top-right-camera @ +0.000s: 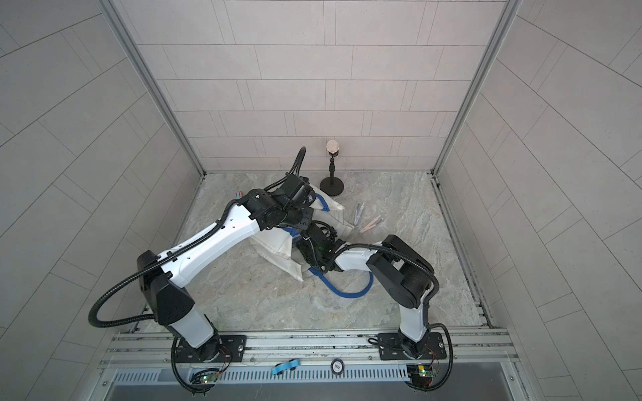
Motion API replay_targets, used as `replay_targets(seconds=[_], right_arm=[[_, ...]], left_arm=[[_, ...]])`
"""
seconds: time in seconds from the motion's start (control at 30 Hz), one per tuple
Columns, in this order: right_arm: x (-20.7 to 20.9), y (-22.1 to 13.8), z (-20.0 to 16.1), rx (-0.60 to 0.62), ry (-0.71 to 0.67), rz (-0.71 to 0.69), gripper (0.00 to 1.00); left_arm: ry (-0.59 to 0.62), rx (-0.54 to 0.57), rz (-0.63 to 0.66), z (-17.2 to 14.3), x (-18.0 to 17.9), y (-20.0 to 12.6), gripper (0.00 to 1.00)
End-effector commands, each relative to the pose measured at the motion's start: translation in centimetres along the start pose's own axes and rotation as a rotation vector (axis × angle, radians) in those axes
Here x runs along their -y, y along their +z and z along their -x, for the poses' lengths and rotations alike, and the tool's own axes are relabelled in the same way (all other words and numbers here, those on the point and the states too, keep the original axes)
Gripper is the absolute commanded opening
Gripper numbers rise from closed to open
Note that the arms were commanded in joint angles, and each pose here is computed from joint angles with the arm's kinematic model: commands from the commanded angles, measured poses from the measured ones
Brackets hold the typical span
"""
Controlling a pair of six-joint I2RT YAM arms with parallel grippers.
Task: Take out the compass set from the canvas bag
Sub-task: Pick up the compass set from the canvas bag.
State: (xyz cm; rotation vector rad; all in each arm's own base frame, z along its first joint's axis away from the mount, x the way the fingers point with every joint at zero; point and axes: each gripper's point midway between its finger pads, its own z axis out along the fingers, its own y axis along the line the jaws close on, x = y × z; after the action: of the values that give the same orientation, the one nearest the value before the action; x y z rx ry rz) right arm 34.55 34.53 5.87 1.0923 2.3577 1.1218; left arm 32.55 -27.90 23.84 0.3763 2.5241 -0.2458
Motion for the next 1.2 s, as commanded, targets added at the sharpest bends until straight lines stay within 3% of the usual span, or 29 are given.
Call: replay_targets(seconds=[0.0,0.17,0.33,0.53,0.77,0.9,1.17], right_arm=[[-0.4,1.0,-0.1,-0.008,0.049,0.015,0.45],[0.3,2.7,-0.1,-0.015,0.087,0.041,0.42],[-0.1,3.4,0.6,0.006,0.094,0.102,0.28],[-3.2,1.7,2.0,0.047,0.007,0.191,0.12],[-6.2,-3.7,1.1,0.037,-0.110,0.247,0.05],[-5.7,-7.7,1.7,0.072,-0.162,0.199,0.04],[-0.8,-15.1,8.0,0.151,-0.280,0.066,0.03]], left_arm=[[-0.017,0.026,-0.012,0.2,0.1,-1.3,0.00],[-0.014,0.023,-0.009,0.0,0.2,-1.5,0.00],[-0.013,0.021,-0.003,-0.2,0.0,-1.7,0.00],[-0.012,0.022,0.008,-0.5,-0.4,-1.9,0.00],[-0.014,0.032,0.037,-0.3,-0.9,-1.3,0.00],[-0.016,0.046,0.037,0.3,-0.7,-1.1,0.00],[-0.015,0.050,0.032,0.7,-0.5,-0.7,0.00]])
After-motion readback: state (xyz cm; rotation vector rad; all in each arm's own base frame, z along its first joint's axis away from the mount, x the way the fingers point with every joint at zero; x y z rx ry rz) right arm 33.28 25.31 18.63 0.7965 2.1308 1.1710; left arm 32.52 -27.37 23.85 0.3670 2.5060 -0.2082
